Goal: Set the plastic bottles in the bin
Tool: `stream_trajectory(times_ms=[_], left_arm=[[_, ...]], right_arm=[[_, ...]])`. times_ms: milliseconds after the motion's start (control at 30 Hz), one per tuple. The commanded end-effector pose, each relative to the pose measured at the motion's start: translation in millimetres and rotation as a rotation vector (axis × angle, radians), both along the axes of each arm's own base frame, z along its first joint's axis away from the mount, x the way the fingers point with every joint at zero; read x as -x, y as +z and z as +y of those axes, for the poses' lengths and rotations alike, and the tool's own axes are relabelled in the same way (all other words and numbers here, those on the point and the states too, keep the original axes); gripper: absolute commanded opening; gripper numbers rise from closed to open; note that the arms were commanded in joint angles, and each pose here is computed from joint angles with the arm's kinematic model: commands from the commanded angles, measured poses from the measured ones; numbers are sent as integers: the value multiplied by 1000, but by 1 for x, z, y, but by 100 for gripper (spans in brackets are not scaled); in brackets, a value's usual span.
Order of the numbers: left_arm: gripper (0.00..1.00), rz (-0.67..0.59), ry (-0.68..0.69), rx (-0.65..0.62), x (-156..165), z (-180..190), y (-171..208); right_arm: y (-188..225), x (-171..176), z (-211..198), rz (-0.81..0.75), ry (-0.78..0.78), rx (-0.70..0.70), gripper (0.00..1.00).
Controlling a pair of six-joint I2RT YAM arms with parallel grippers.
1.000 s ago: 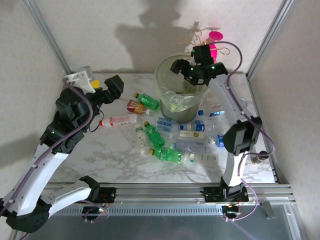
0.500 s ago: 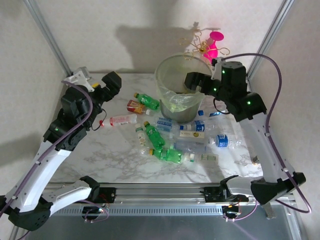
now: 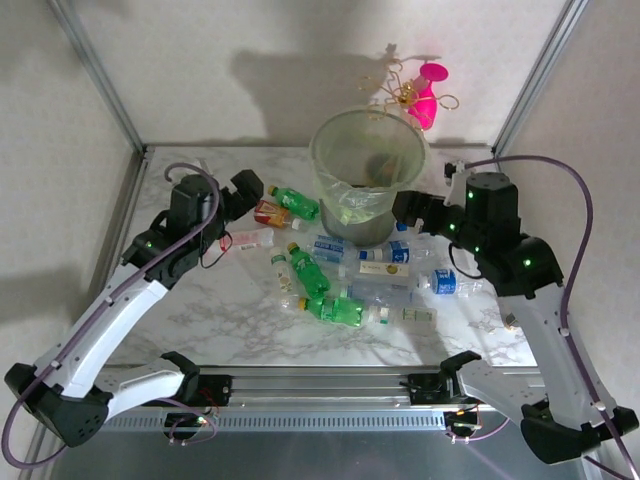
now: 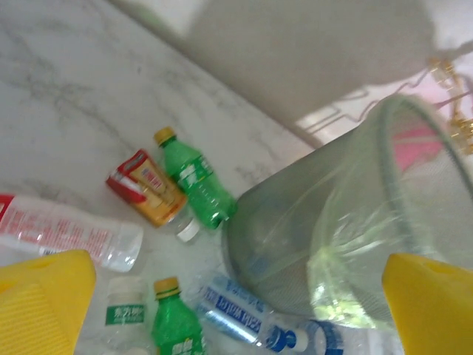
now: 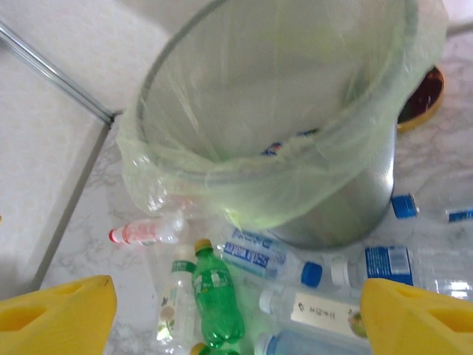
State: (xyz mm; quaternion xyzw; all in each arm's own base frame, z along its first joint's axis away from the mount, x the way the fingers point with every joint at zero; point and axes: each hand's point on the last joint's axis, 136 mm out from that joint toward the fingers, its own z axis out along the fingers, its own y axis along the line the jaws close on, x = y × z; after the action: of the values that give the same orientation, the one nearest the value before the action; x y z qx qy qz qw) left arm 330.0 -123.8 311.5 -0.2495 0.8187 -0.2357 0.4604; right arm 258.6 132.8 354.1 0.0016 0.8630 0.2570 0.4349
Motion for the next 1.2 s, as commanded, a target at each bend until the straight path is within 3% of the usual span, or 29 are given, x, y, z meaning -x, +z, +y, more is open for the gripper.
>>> stream_trajectory(times_ms=[0, 133, 333, 500, 700, 800, 933, 1167], left_arm=[[99, 127, 20, 27, 5, 0, -37], [98, 235, 62, 54, 5, -2, -70], [97, 371, 56, 48, 7, -10, -107], [97, 412, 148, -5, 19, 17, -116], [97, 406, 241, 40, 36, 54, -110], [96, 373, 271, 28, 44, 70, -99], [95, 325, 291, 10, 51, 83, -82], [94, 280, 264, 4, 54, 84, -63]], right_arm=[[-35, 18, 0, 118, 15, 13, 84], [-59, 31, 30, 185, 160, 43, 80], [-95, 51, 98, 185, 361, 297, 79], [-128, 54, 156, 173, 488, 501, 75], [-173, 43, 206, 256, 586, 558, 75], [-203, 32, 215, 324, 593, 622, 74], [-230, 6, 212, 444, 542, 583, 66], [-256, -21, 211, 496, 537, 623, 66]])
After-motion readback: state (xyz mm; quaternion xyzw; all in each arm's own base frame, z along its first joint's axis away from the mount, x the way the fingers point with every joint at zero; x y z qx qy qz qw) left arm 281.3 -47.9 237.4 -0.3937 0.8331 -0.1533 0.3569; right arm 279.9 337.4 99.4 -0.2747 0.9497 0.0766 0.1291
